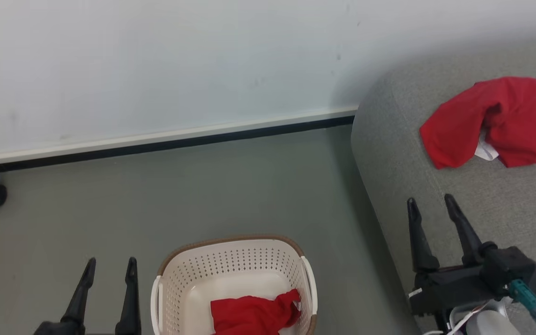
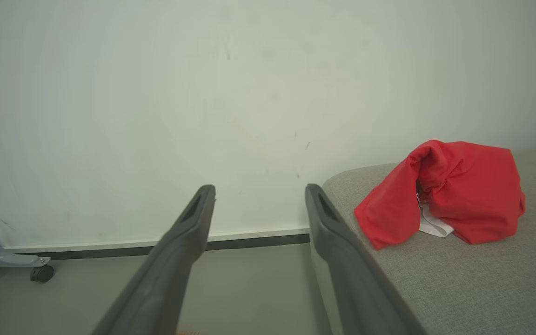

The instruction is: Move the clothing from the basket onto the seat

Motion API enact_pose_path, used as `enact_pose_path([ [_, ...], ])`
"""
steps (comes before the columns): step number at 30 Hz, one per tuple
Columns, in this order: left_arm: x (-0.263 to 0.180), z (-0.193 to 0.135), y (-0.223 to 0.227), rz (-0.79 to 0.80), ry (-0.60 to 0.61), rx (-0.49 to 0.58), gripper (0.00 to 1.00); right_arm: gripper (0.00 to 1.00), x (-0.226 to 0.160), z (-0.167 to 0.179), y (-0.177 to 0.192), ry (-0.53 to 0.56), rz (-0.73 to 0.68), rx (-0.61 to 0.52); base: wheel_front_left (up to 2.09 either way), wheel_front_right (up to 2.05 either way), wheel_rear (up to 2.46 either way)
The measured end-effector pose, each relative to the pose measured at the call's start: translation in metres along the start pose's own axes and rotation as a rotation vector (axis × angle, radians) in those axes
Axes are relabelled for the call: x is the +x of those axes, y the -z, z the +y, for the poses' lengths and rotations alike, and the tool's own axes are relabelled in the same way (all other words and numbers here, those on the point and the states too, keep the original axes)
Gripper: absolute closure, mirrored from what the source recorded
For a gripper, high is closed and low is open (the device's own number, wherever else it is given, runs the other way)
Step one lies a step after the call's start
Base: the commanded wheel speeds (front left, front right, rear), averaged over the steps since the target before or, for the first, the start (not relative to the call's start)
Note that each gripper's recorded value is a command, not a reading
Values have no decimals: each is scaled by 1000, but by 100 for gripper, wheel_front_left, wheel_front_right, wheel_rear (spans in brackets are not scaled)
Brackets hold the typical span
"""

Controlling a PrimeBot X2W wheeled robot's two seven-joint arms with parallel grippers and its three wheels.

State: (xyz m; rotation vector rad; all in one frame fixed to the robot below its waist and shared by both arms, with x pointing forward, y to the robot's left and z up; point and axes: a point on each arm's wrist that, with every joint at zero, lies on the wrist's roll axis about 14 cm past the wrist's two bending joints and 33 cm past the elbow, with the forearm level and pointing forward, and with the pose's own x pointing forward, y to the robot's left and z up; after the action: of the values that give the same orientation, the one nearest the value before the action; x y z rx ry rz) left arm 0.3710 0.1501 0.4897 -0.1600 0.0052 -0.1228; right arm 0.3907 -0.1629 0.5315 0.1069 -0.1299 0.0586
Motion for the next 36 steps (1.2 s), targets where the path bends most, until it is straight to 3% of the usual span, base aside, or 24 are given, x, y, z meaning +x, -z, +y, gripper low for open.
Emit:
enact_pose_path([
  [11,42,-35,49,152,138,-21,0,0,34,-22,9,40,3,-31,0,0,0],
  [28,75,-102,179,537,371,-54,0,0,90,-62,30,104,-6,-106,0,0,0],
  [36,73,-105,238,703,404,-47,0,0,112,-71,51,105,0,-135,0,0,0],
])
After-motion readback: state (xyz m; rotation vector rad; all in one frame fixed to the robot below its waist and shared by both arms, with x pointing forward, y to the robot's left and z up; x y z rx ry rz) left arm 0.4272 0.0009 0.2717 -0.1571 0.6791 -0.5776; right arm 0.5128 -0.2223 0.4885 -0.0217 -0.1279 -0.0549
